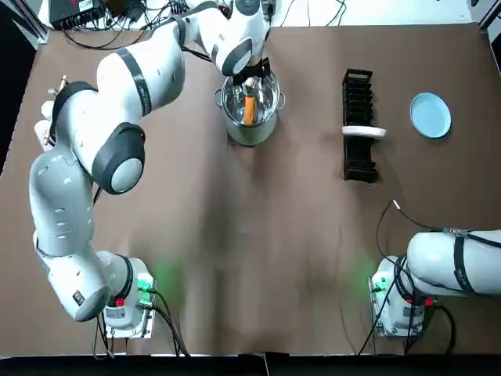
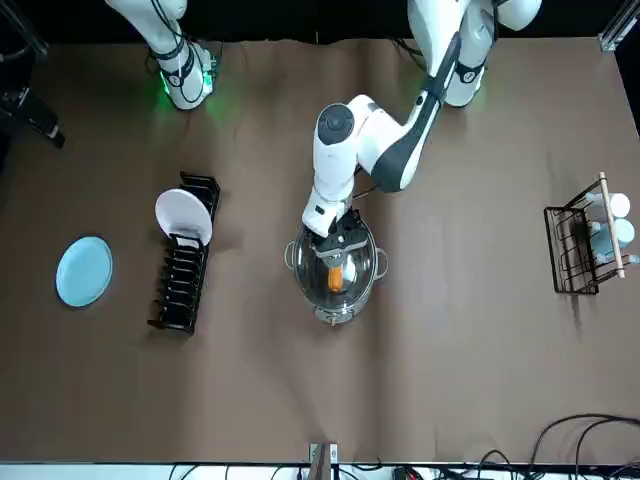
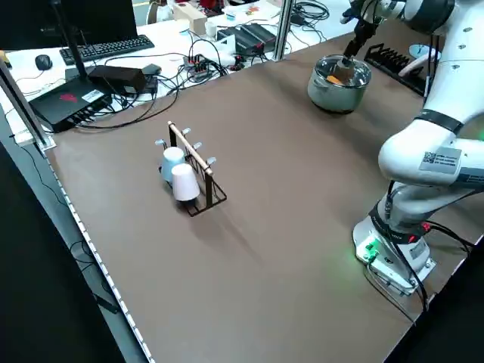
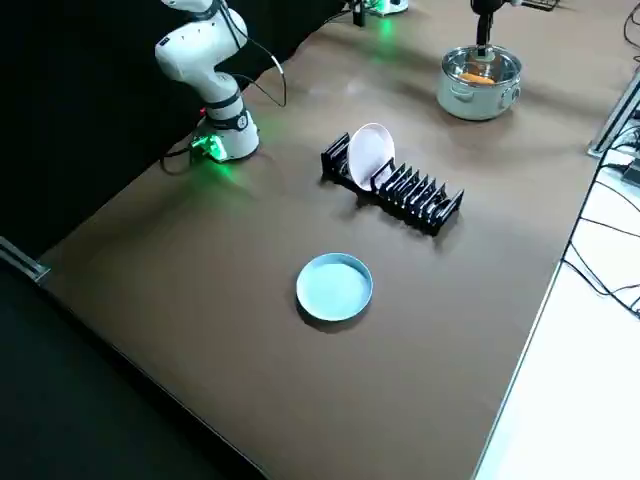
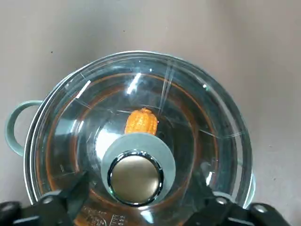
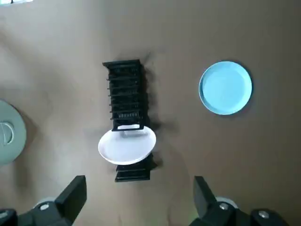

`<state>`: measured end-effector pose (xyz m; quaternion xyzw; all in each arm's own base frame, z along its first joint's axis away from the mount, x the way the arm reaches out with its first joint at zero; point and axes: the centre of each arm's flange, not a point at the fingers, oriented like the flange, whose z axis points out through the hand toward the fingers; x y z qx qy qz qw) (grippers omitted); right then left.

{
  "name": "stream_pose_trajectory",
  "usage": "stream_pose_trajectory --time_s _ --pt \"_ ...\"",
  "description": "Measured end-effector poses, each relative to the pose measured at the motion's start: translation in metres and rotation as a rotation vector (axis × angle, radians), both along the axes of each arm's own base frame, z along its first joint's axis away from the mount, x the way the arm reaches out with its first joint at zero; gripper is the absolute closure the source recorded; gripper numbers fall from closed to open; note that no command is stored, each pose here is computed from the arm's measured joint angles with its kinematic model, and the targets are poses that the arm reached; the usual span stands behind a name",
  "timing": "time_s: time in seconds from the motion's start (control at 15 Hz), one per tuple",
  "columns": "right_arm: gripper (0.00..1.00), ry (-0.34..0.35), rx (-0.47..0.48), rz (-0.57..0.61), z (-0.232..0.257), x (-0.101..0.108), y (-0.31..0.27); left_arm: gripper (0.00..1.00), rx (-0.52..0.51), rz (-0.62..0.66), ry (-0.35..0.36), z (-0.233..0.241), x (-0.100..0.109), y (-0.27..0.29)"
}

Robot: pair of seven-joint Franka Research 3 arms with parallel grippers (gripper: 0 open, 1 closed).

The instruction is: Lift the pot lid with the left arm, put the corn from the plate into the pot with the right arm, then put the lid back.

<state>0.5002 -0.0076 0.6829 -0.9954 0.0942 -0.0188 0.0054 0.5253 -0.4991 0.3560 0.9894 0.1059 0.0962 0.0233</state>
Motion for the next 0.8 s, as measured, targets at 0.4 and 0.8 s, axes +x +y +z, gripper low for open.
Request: stream_pose_trajectory --time_s 0.4,0.8 --pt "0.0 0.034 0.001 0.001 -0.015 0.001 0.001 0.0 0.019 0.039 0.01 0.029 0.013 0.02" --pt "0.0 0.065 0.002 -0.002 -0.035 0.004 -0.001 0.0 0.101 -0.038 0.104 0.127 0.055 0.15"
